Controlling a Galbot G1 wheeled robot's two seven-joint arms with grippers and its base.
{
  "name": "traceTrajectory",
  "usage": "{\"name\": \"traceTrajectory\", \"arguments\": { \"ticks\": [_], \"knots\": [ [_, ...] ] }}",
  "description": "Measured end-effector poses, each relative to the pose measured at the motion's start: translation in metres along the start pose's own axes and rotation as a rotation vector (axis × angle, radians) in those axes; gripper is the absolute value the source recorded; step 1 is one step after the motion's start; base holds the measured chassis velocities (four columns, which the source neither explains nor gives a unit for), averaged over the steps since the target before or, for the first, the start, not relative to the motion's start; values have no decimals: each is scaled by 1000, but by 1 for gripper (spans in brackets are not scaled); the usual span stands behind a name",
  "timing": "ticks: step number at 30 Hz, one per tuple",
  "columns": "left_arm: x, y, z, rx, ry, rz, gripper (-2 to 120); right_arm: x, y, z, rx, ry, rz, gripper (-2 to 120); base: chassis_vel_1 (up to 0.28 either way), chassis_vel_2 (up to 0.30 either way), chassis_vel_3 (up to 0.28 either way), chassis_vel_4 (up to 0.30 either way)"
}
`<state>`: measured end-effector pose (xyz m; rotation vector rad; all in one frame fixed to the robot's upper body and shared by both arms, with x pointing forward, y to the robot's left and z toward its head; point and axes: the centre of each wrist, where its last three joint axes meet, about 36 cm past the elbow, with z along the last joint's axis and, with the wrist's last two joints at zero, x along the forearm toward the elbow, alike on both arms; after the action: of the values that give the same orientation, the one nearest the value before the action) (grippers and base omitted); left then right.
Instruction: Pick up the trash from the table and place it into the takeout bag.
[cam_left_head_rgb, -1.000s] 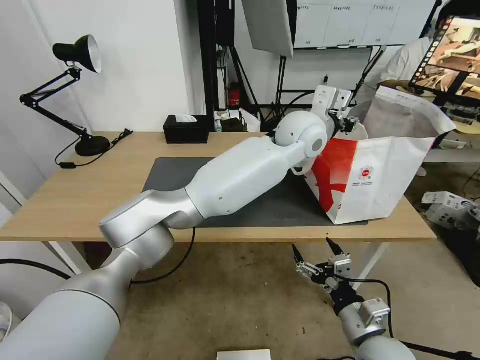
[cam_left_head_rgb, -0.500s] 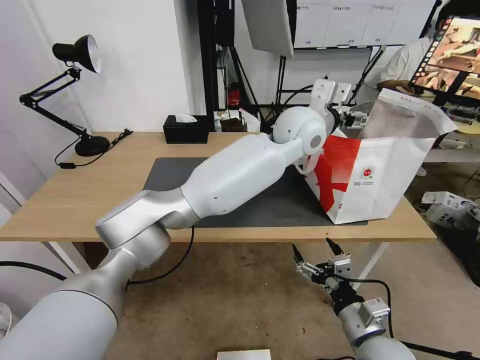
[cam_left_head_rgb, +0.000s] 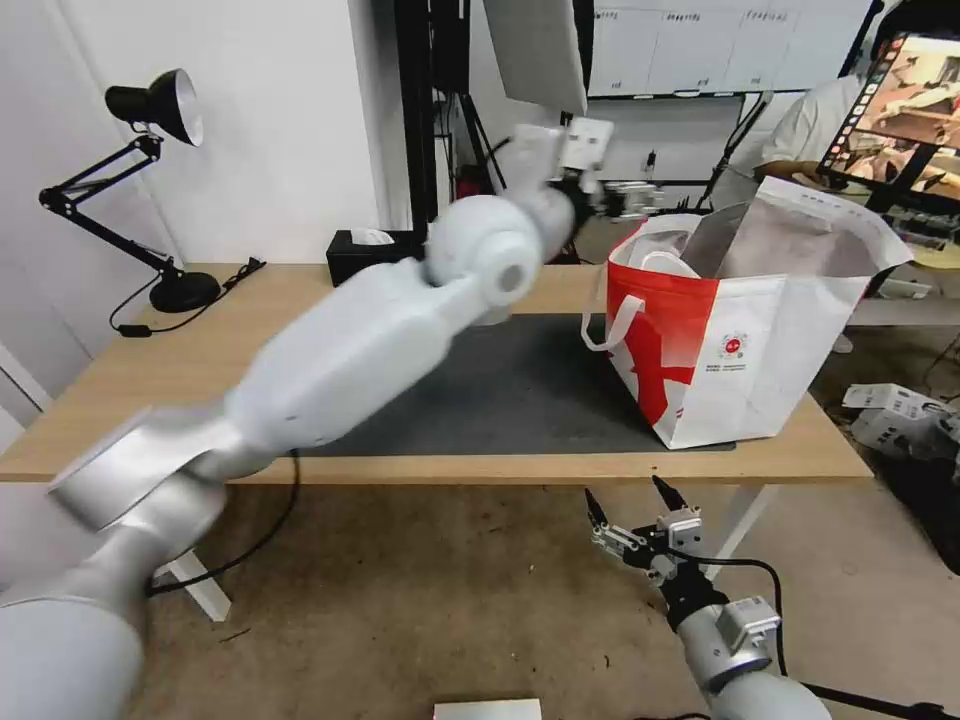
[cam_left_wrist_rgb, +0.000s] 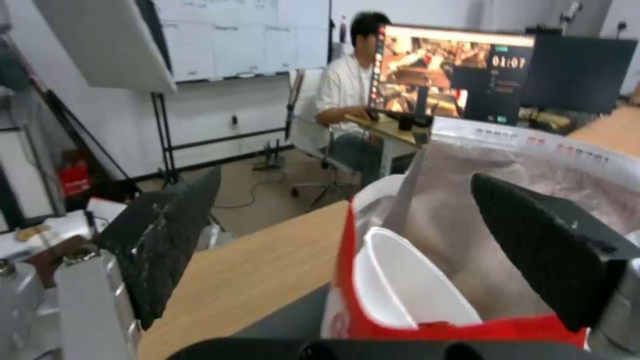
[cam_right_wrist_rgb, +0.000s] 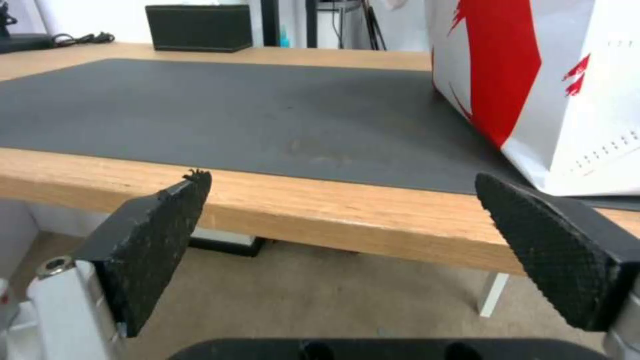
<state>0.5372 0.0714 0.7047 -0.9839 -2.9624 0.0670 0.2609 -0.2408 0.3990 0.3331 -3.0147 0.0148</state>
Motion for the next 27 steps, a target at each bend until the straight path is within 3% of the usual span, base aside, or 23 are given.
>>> {"name": "traceTrajectory", "arguments": {
  "ticks": [4, 11, 14, 15, 22, 27],
  "knots": [
    [37, 16, 18, 22, -4, -28, 100, 0, 0, 0, 0, 0, 0, 100, 0, 0, 0, 0],
    [100, 53, 50, 29, -28, -157, 100, 0, 0, 0, 0, 0, 0, 100, 0, 0, 0, 0],
    [142, 66, 77, 20, -30, -231, 100, 0, 0, 0, 0, 0, 0, 100, 0, 0, 0, 0],
    [142, 66, 77, 20, -30, -231, 100, 0, 0, 0, 0, 0, 0, 100, 0, 0, 0, 0],
    [207, 61, 125, 18, -10, -335, 100, 0, 0, 0, 0, 0, 0, 100, 0, 0, 0, 0],
    [222, 52, 148, 42, 8, -381, 100, 0, 0, 0, 0, 0, 0, 100, 0, 0, 0, 0]
  ]
}}
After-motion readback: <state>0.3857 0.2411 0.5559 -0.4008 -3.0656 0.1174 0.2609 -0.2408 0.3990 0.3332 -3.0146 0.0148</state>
